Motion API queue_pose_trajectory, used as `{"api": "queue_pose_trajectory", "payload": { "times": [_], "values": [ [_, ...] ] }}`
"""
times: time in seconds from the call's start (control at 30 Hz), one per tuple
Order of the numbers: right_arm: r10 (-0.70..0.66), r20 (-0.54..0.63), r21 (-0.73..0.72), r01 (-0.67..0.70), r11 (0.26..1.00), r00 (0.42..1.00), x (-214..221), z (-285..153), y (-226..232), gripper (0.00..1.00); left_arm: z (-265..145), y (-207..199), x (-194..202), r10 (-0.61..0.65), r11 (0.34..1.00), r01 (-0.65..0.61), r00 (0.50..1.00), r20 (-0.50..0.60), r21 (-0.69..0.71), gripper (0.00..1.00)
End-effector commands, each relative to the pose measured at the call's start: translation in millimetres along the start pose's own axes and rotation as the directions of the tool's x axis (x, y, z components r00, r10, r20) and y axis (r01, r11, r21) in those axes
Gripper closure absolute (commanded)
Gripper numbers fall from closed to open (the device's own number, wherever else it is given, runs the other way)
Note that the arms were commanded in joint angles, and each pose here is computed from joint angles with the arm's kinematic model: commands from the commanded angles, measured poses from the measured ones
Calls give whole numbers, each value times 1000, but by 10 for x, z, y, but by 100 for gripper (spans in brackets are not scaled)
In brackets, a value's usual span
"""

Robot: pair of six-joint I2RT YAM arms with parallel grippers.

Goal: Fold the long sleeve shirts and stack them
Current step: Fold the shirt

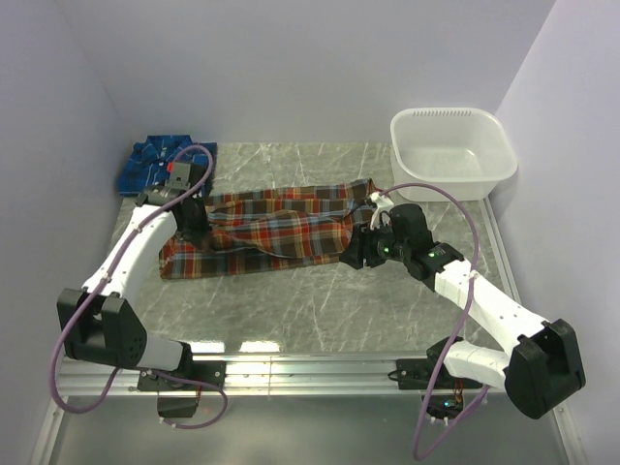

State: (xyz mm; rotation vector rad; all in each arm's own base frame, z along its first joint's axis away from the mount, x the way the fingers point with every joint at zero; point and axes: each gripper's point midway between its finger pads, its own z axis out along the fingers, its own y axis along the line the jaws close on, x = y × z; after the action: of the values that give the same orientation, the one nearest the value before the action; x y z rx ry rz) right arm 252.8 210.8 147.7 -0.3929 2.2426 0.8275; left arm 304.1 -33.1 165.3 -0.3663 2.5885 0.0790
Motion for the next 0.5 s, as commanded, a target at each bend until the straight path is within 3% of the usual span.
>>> {"api": "queue_pose_trajectory", "payload": {
  "times": [0.0, 0.03, 0.1, 0.13, 0.17, 0.27, 0.47],
  "values": [
    [-5, 19, -29, 5, 1000, 1000, -54, 26, 48, 39, 254, 138, 221, 1, 996, -6, 998, -62, -91, 85],
    [-5, 19, -27, 5, 1000, 1000, -56, 30, 41, 39, 306, 156, 247, 0, 995, -7, 998, -66, -103, 84],
    [-6, 14, -24, 6, 1000, 1000, -44, 28, 33, 39, 435, 176, 301, -16, 994, 8, 997, -71, -110, 70],
    [-7, 12, -24, 7, 1000, 1000, -40, 24, 33, 39, 463, 142, 327, -23, 996, 16, 996, -81, -88, 61],
    [-9, 8, -22, 9, 1000, 1000, -24, 19, 32, 39, 480, 134, 324, -31, 996, 25, 997, -75, -80, 46],
    [-10, 12, -19, 10, 1000, 1000, -15, 11, 24, 39, 526, 238, 306, -70, 994, 66, 996, -45, -91, 32],
    [-5, 14, -34, 6, 999, 1000, -26, 34, 42, 39, 633, 408, 196, -230, 973, 230, 973, 12, 25, 31]
  ]
}}
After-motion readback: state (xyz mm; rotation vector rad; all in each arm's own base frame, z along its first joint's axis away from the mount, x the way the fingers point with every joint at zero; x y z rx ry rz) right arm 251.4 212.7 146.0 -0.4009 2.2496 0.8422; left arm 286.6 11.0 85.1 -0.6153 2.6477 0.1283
